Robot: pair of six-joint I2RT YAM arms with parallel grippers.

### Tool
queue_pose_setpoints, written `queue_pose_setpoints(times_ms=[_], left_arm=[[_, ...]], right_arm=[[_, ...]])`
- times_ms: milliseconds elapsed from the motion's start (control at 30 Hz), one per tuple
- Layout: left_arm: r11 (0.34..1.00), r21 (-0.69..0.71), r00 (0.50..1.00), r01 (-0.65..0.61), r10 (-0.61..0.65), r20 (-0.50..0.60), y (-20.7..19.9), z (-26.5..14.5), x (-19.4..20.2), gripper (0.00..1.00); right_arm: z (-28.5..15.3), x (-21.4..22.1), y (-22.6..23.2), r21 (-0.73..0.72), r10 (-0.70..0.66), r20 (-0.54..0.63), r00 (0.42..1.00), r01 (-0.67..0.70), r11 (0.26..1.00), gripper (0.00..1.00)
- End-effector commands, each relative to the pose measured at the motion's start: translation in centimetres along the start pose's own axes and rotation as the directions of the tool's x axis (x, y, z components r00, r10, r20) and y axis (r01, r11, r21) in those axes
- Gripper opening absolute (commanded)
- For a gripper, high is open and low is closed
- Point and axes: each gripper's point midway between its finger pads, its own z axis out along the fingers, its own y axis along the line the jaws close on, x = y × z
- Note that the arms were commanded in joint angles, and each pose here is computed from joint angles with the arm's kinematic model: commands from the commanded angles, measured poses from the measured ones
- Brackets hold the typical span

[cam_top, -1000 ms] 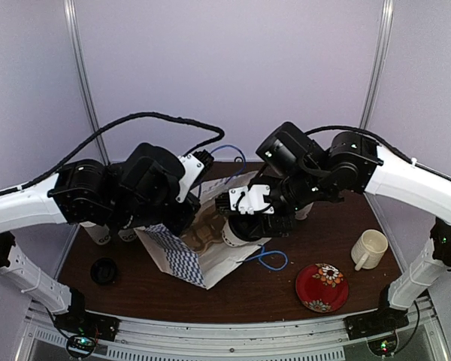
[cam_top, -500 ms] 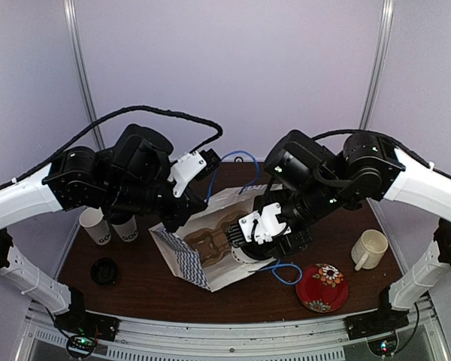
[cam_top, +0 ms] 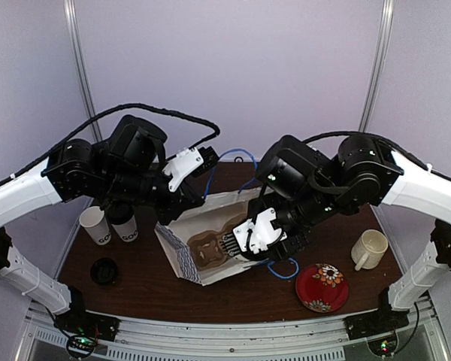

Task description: Pack the takeout coffee

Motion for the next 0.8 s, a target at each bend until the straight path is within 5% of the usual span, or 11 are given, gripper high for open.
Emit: queue_pose_setpoints(times_ms=[0, 300, 500, 767], left_arm=[[0.999, -0.007, 0.997, -0.047, 0.048, 0.061, 0.7, -1.0, -0.8, 0.00], [0.996, -0.060, 0.998, -0.060, 0.060, 0.002, 1.4, 1.1, 0.5, 0.00], [0.995, -0.083, 0.999, -0.048, 0.050, 0.019, 1.8, 0.8, 0.3, 0.36], [0.998, -0.049, 0.998, -0.026, 0.028, 0.057, 1.3, 0.4, -0.3, 0.40]], right_arm=[[-0.9, -0.7, 0.5, -0.035, 0.012, 0.040, 0.999, -0.011, 0.999, 0.58], [2.1, -3.3, 1.9, -0.081, 0.021, 0.067, 0.998, -0.016, 0.997, 0.58], [1.8, -1.5, -0.4, 0.051, -0.032, -0.032, 0.999, 0.033, 0.998, 0.57], [2.3, 0.1, -2.1, 0.148, -0.068, -0.145, 0.987, 0.090, 0.985, 0.56]])
